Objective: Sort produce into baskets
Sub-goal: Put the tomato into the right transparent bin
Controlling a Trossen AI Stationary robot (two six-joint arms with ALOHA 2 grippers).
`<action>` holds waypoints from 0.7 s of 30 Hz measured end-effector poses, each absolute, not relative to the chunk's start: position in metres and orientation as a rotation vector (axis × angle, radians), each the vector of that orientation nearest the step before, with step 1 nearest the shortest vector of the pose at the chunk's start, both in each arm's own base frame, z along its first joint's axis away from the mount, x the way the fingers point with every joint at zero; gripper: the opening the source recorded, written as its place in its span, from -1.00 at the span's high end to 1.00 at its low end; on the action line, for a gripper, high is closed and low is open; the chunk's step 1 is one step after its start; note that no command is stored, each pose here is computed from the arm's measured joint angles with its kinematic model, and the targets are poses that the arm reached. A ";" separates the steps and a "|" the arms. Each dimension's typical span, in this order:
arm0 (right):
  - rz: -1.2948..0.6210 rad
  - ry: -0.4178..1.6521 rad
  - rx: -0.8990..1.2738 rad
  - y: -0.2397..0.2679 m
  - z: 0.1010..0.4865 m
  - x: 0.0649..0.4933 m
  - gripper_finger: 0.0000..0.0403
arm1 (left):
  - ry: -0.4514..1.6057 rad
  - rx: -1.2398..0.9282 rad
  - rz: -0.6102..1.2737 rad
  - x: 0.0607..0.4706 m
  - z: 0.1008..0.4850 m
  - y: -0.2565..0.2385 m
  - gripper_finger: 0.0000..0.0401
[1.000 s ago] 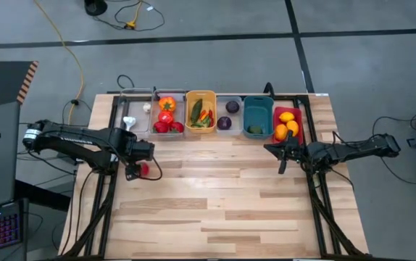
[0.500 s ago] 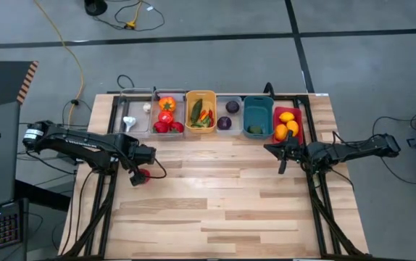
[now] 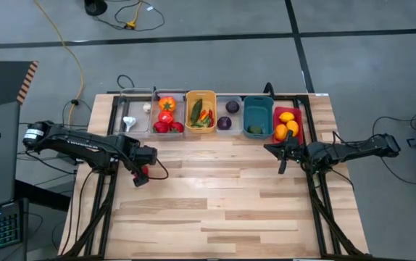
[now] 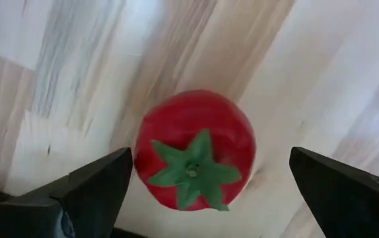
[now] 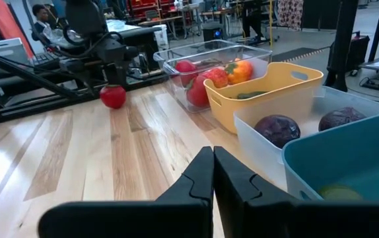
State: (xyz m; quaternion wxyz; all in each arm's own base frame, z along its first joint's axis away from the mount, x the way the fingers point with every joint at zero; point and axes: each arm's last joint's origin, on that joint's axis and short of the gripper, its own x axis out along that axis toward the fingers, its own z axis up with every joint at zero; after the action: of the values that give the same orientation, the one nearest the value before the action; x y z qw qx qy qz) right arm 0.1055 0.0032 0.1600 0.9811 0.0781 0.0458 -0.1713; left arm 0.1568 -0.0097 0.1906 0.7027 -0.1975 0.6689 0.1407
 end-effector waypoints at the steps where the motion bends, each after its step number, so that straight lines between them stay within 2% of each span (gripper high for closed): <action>1: -0.345 0.092 0.157 0.003 0.160 0.105 0.82 | 1.492 -0.442 0.318 0.156 0.190 -0.010 -0.99; 16: -0.344 0.088 0.159 0.003 0.160 0.106 0.82 | 1.579 -0.421 0.429 0.153 0.169 -0.008 -0.99; 21: -0.344 0.087 0.159 0.003 0.160 0.106 0.82 | 1.582 -0.425 0.435 0.151 0.165 -0.008 -0.90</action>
State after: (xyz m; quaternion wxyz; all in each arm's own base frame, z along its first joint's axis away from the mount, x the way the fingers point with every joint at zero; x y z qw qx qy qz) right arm 0.1056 0.0033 0.1603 0.9812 0.0791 0.0433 -0.1709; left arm 0.1514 -0.0081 0.1654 0.6621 -0.1879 0.6996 0.1923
